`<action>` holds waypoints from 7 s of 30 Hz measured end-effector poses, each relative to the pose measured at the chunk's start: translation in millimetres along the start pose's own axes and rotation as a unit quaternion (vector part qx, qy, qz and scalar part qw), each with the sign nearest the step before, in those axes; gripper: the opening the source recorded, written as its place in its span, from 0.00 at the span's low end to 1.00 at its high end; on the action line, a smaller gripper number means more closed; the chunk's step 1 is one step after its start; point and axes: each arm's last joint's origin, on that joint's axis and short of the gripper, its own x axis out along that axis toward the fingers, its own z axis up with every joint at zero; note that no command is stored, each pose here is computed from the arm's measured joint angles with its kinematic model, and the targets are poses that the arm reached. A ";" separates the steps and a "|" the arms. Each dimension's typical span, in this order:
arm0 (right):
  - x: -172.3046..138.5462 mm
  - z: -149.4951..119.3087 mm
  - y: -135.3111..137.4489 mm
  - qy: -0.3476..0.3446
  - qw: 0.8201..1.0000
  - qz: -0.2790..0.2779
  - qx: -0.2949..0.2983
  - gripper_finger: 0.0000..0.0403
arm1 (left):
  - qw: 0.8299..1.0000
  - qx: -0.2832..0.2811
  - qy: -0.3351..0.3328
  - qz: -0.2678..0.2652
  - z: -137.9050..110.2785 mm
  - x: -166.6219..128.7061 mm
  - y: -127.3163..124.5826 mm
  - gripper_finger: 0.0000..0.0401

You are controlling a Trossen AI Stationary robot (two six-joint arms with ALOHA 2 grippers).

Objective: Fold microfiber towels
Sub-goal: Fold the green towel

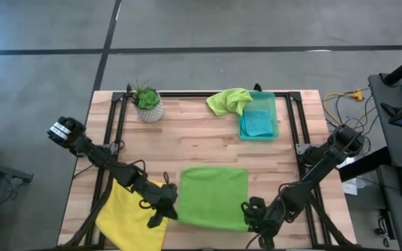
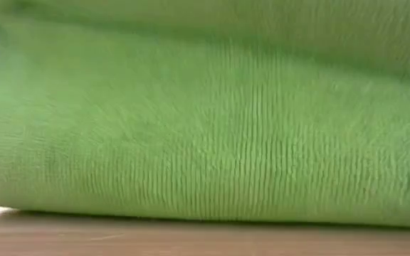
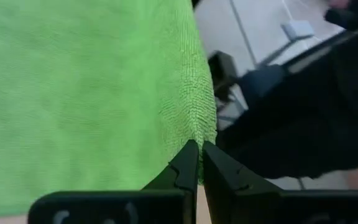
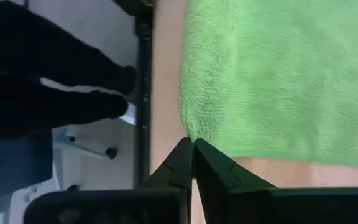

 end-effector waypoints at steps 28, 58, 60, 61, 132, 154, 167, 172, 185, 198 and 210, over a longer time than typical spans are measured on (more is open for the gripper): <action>-48.6 -2.1 -117.4 -0.021 0.988 -0.112 0.105 0.02 | 0.988 0.021 -0.014 0.154 17.9 -37.6 93.8 0.00; -61.7 8.9 -31.1 -0.047 0.978 0.181 0.094 0.02 | 0.963 -0.119 0.078 -0.229 18.4 -30.4 29.6 0.00; -63.4 3.6 -22.4 -0.043 0.976 0.187 0.099 0.02 | 0.962 -0.114 0.063 -0.242 18.9 -23.4 24.4 0.00; -63.4 0.7 -20.0 -0.043 0.977 0.184 0.102 0.02 | 0.962 -0.114 0.060 -0.239 17.2 -19.4 23.7 0.00; -24.7 -31.3 -133.6 -0.064 0.972 -0.105 0.200 0.02 | 0.979 -0.085 -0.009 0.185 -18.7 14.6 86.7 0.00; -37.4 -25.8 -125.4 -0.113 0.984 -0.092 0.105 0.35 | 0.961 -0.121 -0.052 0.244 2.3 -8.7 112.5 0.49; -5.9 -34.8 -117.0 -0.038 0.987 -0.135 -0.073 0.32 | 0.961 -0.125 -0.060 0.240 4.8 -11.2 111.0 0.50; 5.7 -36.3 -119.2 0.004 0.982 -0.168 -0.089 0.32 | 0.961 -0.125 -0.060 0.239 4.9 -11.1 110.9 0.50; -8.0 -11.0 -109.0 -0.036 0.982 -0.184 -0.034 0.03 | 0.962 -0.125 -0.064 0.236 6.8 -11.3 109.8 0.50; -11.2 -8.2 -143.5 -0.051 0.966 -0.222 0.119 0.03 | 0.963 -0.122 -0.068 0.230 9.3 -11.4 108.4 0.50; -15.1 -2.9 -160.4 -0.089 0.944 -0.256 0.188 0.03 | 0.968 -0.123 -0.060 0.210 10.9 -10.8 106.3 0.50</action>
